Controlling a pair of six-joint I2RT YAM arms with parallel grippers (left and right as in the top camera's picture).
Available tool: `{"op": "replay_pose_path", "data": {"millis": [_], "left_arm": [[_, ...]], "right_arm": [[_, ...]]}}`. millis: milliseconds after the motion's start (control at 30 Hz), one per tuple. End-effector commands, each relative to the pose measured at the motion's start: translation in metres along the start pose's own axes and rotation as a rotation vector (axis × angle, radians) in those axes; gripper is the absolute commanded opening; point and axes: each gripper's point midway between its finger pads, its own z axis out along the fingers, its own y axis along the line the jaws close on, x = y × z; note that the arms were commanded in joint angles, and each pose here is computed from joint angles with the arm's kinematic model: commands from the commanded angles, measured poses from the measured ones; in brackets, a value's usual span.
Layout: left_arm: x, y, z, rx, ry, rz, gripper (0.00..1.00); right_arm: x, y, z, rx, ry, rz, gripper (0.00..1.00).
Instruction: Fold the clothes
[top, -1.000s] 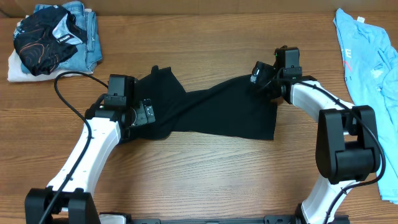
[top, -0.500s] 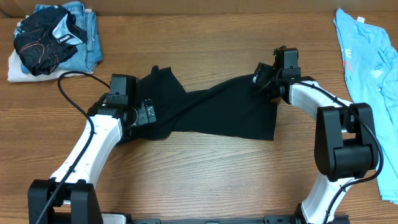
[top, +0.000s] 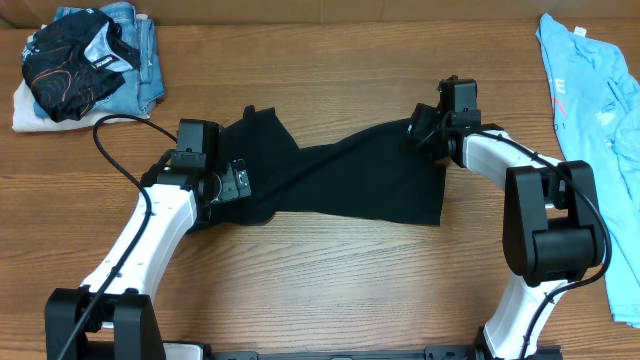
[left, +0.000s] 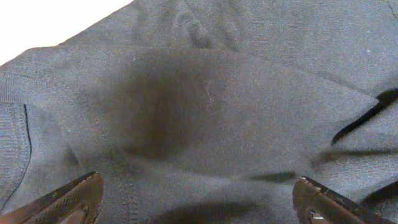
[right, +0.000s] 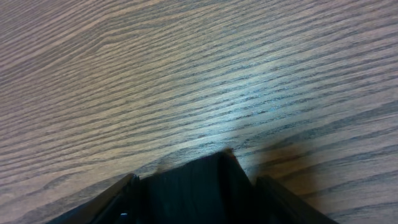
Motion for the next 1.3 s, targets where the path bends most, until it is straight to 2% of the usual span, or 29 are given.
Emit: {"op": "replay_pose_path", "data": {"millis": [0,267,433,733,967,1167,1267], "left_arm": [[0.003,-0.002,0.003,0.006,0.01,-0.014,1.0],[0.004,-0.002,0.003,0.005,0.011,-0.014,1.0],[0.004,-0.002,0.003,0.005,0.011,-0.014,1.0],[0.004,-0.001,0.003,0.005,0.01,-0.014,1.0],[0.003,-0.001,0.003,0.005,0.01,-0.014,1.0],[0.003,-0.001,0.003,0.005,0.01,-0.014,1.0],[0.003,-0.002,0.003,0.006,0.01,-0.014,1.0]], "right_arm": [[0.012,-0.004,0.01,0.025,0.026,-0.004,0.61],[-0.002,0.002,0.006,0.017,0.01,0.026,0.32],[-0.019,0.01,-0.004,0.019,0.011,0.026,0.05],[-0.056,0.007,-0.04,0.109,-0.044,0.052,0.04],[-0.073,0.011,-0.077,0.124,-0.076,0.053,0.09],[-0.074,0.012,-0.093,0.12,-0.072,0.053,0.11],[-0.068,0.009,-0.093,0.132,-0.047,0.051,0.18]]}}
